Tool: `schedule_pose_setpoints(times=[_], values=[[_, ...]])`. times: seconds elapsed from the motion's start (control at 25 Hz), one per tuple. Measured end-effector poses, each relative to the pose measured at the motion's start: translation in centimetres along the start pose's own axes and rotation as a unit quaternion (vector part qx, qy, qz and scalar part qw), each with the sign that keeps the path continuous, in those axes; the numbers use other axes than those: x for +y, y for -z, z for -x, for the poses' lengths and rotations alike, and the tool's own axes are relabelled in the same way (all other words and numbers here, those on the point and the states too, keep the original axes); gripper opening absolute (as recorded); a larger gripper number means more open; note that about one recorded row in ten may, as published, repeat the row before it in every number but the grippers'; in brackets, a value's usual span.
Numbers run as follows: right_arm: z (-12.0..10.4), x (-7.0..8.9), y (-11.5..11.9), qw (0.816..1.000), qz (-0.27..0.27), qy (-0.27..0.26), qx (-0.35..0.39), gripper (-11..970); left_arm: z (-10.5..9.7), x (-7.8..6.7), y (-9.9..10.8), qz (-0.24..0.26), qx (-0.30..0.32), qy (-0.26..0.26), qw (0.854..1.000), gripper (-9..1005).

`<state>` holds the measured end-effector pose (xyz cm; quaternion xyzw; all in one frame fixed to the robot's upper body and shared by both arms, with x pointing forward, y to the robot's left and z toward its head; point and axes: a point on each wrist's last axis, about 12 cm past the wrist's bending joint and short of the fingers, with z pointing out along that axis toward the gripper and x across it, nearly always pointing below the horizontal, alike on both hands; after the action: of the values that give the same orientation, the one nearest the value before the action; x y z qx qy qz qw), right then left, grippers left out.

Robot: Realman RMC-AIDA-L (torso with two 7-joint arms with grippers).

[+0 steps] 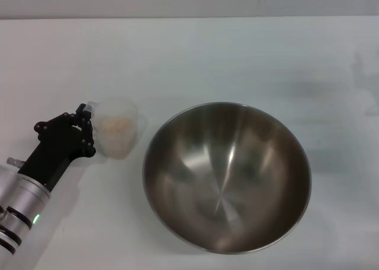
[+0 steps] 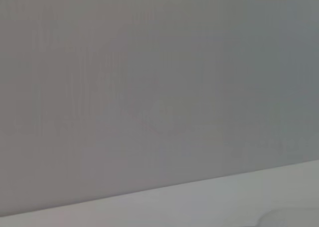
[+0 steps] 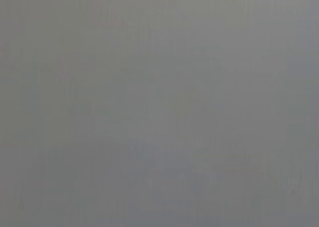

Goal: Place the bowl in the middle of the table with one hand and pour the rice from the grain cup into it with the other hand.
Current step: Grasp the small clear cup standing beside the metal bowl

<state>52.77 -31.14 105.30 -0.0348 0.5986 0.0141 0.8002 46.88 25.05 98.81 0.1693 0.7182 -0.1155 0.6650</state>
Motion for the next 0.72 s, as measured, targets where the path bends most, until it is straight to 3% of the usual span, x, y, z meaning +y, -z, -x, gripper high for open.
schedule_pose_setpoints(times=[0.12,0.32,0.44,0.6,0.68,0.72], values=[[0.0,0.0,0.0,1.0,0.0,0.0,0.001,504,0.2,0.1,-0.3,0.0,-0.004,-0.004,1.0,60],[0.0,0.0,0.1,1.0,-0.001,0.0,-0.001,504,0.4,0.1,-0.6,0.001,-0.01,-0.006,1.0,30],[0.0,0.0,0.1,1.0,-0.002,0.001,-0.002,504,1.0,0.1,-0.6,0.001,-0.033,-0.036,0.999,24],[0.1,0.0,0.1,1.0,-0.002,0.002,-0.003,504,2.6,-0.5,-0.7,0.004,-0.101,-0.135,0.986,24],[0.1,0.0,0.1,1.0,-0.003,0.003,-0.004,504,3.5,-0.8,-0.7,0.005,-0.138,-0.185,0.973,24],[0.1,0.0,0.0,1.0,-0.003,0.003,-0.005,504,4.4,-1.2,-0.7,0.002,-0.175,-0.231,0.957,24]])
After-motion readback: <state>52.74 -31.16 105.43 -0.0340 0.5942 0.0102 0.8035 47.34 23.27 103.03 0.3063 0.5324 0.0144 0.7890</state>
